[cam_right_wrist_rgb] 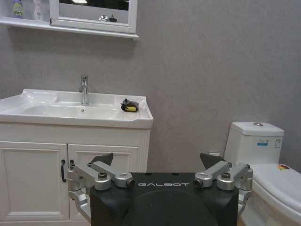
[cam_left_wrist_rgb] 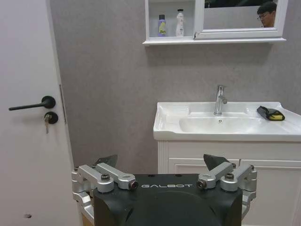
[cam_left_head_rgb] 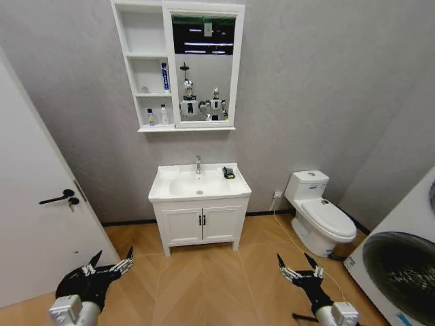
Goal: Move facial cleanser and shampoo from washbasin to cabinet, then wipe washbasin with towel.
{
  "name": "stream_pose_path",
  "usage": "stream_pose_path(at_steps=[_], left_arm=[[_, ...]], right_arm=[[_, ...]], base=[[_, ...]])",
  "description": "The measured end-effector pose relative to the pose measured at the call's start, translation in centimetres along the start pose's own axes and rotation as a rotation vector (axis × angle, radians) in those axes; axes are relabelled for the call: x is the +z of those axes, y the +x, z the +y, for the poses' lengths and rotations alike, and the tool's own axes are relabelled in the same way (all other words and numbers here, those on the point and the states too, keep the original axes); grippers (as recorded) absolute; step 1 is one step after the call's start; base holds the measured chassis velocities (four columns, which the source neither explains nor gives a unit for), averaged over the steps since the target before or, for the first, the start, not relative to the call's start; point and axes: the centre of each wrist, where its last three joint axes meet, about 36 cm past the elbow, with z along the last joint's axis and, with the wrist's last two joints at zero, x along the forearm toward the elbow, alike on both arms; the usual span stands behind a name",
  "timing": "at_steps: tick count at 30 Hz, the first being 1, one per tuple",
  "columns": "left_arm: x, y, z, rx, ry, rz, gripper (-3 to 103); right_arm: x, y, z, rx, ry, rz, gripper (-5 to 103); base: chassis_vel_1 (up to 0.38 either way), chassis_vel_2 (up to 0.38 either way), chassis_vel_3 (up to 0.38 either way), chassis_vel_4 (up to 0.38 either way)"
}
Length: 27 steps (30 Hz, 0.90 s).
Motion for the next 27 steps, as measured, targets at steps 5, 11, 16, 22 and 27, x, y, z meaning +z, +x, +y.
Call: stream_pose_path(at_steps=[5, 11, 16, 22, 27], left_arm=[[0.0, 0.0, 0.0, 0.0, 0.0, 0.0, 100], [0.01, 0.0, 0.01, -0.001, 0.0, 0.0, 100], [0.0, 0.0, 0.0, 0.0, 0.0, 0.0, 100], [0.0, 0.0, 0.0, 0.0, 0.0, 0.0, 100], [0.0, 0.0, 0.0, 0.0, 0.0, 0.0, 100]], right_arm=[[0.0, 0.0, 0.0, 0.0, 0.0, 0.0, 100], [0.01, 0.01, 0.0, 0.0, 0.0, 0.0, 100], [0.01, 0.01, 0.0, 0.0, 0.0, 0.0, 100], [-0.01, -0.02, 0.0, 0.0, 0.0, -0.001, 100], [0.0, -0.01, 0.0, 0.0, 0.0, 0.0, 100]], base=[[0.343, -0.317, -0.35, 0.346], [0.172, -0.109, -0.213, 0.216], [-0.044, -0.04, -0.053, -0.01], [-0.038, 0.079, 0.076, -0.032], [0.0, 0.0, 0.0, 0.0]])
